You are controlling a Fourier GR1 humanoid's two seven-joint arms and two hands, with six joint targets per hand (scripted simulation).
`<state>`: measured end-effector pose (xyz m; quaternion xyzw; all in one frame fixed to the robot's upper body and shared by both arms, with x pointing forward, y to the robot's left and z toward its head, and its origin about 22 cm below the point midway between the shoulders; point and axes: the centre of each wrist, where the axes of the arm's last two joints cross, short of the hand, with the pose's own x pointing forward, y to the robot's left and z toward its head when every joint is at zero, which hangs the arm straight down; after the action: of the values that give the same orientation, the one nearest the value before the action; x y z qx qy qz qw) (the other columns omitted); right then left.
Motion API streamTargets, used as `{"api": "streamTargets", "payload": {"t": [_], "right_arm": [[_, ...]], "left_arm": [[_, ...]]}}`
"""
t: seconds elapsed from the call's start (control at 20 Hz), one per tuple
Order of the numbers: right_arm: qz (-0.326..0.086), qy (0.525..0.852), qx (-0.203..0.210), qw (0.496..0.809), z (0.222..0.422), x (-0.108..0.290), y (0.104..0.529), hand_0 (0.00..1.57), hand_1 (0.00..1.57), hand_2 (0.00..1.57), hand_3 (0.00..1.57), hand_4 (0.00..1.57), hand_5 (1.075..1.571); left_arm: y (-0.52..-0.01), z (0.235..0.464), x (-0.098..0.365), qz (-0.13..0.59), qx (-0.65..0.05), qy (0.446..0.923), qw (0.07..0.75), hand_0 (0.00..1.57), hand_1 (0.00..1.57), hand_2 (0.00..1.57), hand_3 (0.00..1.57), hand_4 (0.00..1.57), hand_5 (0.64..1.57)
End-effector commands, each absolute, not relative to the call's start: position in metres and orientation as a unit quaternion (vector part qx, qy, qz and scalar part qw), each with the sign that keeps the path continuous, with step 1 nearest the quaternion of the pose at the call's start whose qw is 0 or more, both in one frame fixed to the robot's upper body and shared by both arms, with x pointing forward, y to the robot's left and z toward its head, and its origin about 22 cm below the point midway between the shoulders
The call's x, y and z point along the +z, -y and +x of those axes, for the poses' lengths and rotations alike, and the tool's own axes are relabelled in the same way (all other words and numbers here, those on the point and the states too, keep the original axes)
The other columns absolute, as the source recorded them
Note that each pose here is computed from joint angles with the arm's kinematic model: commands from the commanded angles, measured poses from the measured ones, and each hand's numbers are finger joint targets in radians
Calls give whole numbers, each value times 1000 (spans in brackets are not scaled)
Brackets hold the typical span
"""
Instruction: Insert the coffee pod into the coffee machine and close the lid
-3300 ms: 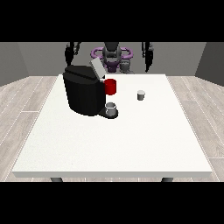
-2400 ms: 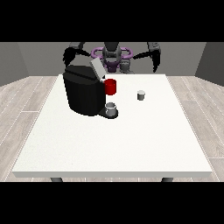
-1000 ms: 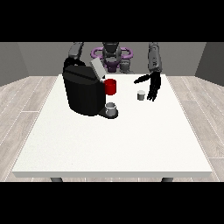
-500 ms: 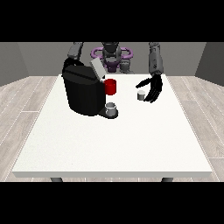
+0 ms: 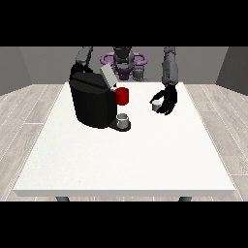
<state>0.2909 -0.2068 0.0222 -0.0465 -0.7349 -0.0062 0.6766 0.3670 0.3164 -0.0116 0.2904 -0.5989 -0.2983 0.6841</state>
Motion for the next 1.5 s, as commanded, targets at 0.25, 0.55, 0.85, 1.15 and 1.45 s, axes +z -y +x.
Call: {"api": "streamTargets", "payload": {"t": [0.25,0.55,0.85,1.15,1.45], "right_arm": [[-37,728,-13,684,277,5,203,0,0,0,0,514,1571],[-48,739,-35,671,301,23,223,0,0,0,0,429,1571],[-43,721,-54,690,302,6,222,0,0,0,0,429,1571],[-49,710,-41,702,303,-3,222,0,0,0,0,490,1571],[-34,710,-20,703,303,2,224,0,0,0,0,456,1571]], "left_arm": [[-309,361,-31,336,-335,584,658,987,987,1095,867,286,1571],[-328,383,9,334,-370,588,637,1174,1174,1286,1183,412,1571],[-289,405,37,287,-387,647,591,1477,1477,1470,1410,632,1571],[-285,426,85,264,-387,655,593,1289,1289,1362,1337,557,1571],[-276,424,78,257,-393,662,584,1256,1256,1331,1292,545,1571]]}}
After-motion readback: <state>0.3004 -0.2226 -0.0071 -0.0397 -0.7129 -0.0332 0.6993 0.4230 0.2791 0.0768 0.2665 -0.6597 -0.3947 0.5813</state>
